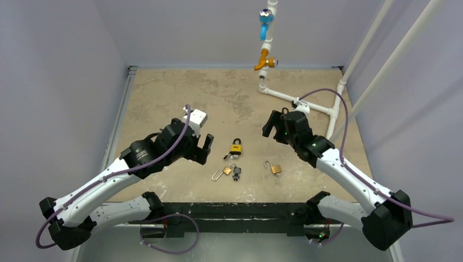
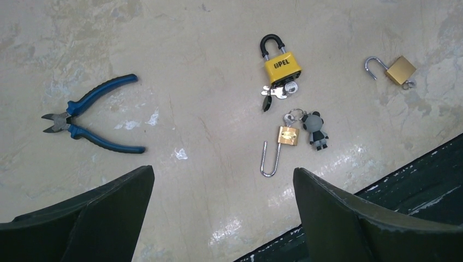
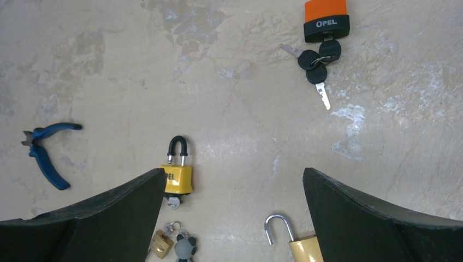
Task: Lock with the key
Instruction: Pick up the lock from the center of the board.
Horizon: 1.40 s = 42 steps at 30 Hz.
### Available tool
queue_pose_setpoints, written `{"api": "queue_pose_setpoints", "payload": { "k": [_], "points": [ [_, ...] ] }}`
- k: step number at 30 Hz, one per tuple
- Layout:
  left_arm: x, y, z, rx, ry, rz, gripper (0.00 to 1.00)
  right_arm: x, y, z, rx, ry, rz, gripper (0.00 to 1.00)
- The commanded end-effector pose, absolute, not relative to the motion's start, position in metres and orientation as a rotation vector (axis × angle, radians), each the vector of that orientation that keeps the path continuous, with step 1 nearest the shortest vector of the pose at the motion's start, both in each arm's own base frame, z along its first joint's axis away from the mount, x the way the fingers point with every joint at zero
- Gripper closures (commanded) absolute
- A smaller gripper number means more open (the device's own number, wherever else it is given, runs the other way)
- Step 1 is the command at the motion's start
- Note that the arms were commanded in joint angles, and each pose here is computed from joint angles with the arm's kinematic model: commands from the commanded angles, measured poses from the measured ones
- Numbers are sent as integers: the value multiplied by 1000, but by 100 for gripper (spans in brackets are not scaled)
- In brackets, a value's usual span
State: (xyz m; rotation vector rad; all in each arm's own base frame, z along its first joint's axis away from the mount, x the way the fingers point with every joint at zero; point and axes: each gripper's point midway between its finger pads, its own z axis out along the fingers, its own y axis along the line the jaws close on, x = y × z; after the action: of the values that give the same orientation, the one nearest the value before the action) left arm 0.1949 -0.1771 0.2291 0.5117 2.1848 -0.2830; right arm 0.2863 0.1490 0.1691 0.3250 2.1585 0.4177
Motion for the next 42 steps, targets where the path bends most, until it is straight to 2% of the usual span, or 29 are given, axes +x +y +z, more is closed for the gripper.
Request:
{"api": "queue_pose_setpoints", "payload": {
  "k": [1, 8, 15, 23, 30, 35, 42],
  "points": [
    [194, -176, 223, 545, 2177, -314, 0, 305, 163, 177, 303, 2136, 417, 1],
    [199, -169, 215, 499, 2202, -329, 0, 341, 153, 156, 412, 2129, 238, 1],
    [203, -163, 219, 455, 2190, -361, 0, 396, 116, 125, 483, 2142, 74, 9],
    [202, -160, 223, 442, 2174, -376, 0, 432, 87, 94, 446, 2174, -102, 13],
    [203, -157, 224, 427, 2173, -383, 0, 450, 87, 64, 361, 2237, -159, 19],
    [203, -157, 225, 421, 2174, -387, 0, 463, 82, 62, 365, 2243, -101, 29],
    [204, -156, 224, 415, 2178, -393, 0, 475, 85, 44, 359, 2332, -13, 29]
  ]
}}
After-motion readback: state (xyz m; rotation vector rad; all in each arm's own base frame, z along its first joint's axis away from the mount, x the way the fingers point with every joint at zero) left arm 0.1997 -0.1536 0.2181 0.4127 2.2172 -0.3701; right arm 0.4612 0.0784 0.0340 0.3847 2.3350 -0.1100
